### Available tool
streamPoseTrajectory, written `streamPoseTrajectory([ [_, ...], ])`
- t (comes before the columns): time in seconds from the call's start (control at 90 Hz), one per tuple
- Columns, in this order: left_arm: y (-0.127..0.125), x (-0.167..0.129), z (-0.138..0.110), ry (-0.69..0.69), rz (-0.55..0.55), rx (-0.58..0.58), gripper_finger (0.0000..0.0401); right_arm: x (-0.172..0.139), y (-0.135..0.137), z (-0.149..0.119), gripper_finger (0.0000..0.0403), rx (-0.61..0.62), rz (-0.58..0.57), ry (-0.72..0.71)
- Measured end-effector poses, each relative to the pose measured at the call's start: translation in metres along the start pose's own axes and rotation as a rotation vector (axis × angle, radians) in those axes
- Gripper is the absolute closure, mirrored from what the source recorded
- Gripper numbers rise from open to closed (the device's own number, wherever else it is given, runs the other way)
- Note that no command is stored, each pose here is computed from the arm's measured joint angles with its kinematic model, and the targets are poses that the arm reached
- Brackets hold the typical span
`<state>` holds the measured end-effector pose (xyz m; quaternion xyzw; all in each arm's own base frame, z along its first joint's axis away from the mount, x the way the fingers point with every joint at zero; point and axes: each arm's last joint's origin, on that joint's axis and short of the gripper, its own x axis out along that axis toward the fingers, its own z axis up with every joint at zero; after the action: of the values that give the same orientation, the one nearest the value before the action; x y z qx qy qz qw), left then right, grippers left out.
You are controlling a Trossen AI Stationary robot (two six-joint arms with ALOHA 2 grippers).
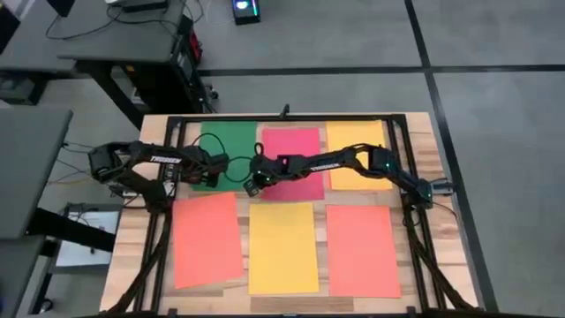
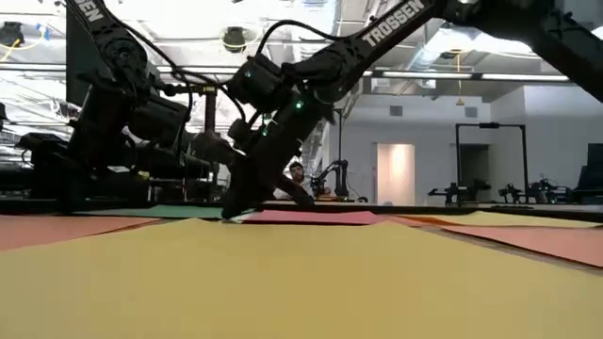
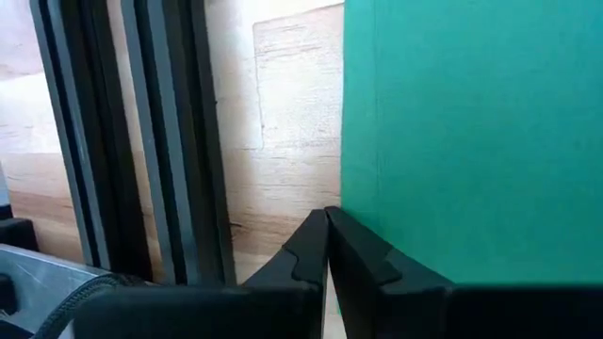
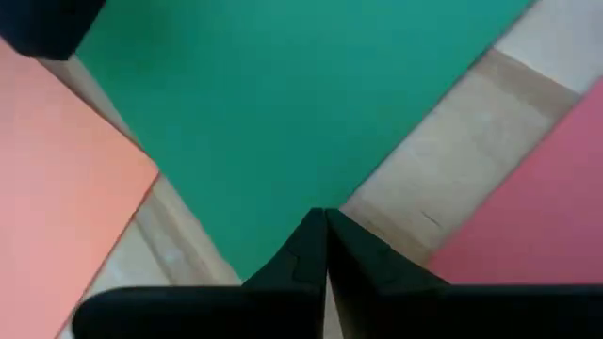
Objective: Organize paper
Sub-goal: Stack the green paper on top of the green paper
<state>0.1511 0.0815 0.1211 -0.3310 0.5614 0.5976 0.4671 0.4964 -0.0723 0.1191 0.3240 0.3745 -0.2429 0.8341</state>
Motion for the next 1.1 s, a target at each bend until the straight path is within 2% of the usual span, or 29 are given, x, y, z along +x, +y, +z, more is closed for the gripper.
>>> streamPoseTrajectory([
  [0.622, 0.000, 0.000, 0.000, -0.004, -0.001, 0.010, 0.0401, 0.002, 0.002, -0.010, 0.0403, -0.025, -0.015, 0.059],
  [1.1, -0.005, -0.005, -0.001, -0.008, -0.023, 0.034, 0.0401, 0.009, 0.001, -0.007, 0.0403, 0.013, 0.065, 0.060],
])
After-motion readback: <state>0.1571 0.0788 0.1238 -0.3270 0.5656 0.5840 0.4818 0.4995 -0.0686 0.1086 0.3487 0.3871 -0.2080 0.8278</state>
